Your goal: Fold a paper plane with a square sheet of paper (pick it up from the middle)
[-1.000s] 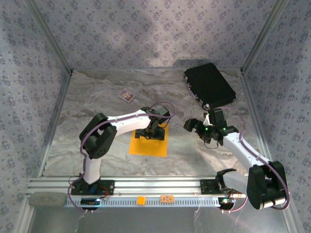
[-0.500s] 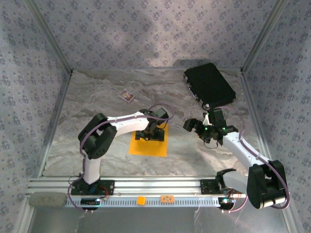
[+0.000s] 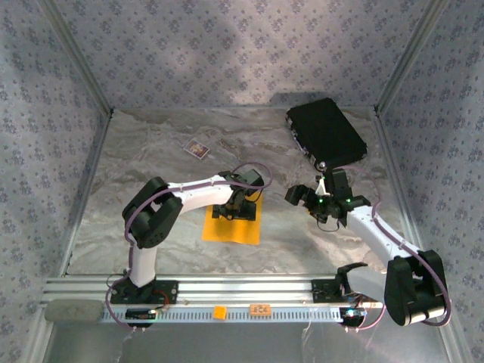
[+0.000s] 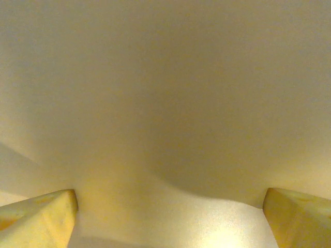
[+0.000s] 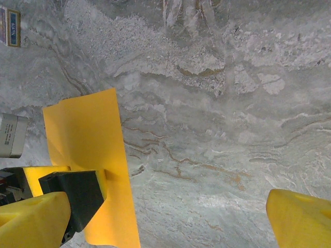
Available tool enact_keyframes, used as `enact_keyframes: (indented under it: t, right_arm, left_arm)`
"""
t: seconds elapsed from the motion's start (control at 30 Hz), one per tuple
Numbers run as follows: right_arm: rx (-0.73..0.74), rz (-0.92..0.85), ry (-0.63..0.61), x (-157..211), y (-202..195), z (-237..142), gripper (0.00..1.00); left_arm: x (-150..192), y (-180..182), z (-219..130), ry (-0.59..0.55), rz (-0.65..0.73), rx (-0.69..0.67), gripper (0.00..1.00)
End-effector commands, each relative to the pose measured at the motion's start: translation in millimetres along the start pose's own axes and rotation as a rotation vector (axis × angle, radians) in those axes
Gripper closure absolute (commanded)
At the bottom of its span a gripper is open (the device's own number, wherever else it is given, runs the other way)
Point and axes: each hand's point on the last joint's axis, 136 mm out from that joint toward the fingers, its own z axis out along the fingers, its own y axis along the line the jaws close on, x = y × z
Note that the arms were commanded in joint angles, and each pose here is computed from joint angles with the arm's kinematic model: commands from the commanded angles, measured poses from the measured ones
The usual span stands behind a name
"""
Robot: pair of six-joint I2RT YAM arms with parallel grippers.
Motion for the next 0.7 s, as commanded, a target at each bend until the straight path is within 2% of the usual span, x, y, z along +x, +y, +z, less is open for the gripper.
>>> enact_keyframes:
  t: [0.0, 0.2, 0.43, 0.67]
  right_arm:
    - [-0.006, -0.004, -0.016, -5.0, 8.2, -6.4, 0.01]
    - [-0.004, 0.0, -0.017, -5.8, 9.4, -5.5, 0.01]
    - [0.004, 0.004, -0.02, -5.5, 9.3, -5.6, 0.01]
    - [0.011, 0.013, -0.03, -7.7, 9.7, -6.1, 0.01]
  left_arm:
    - [24.6, 12.1, 27.6, 0.085, 0.024, -0.076, 0.08]
    - [17.4, 9.5, 17.3, 0.04, 0.015, -0.047, 0.13]
    - [6.4, 6.0, 2.6, -0.029, 0.003, -0.006, 0.36]
    - [-4.8, -0.3, -13.5, -0.119, -0.025, 0.072, 0.47]
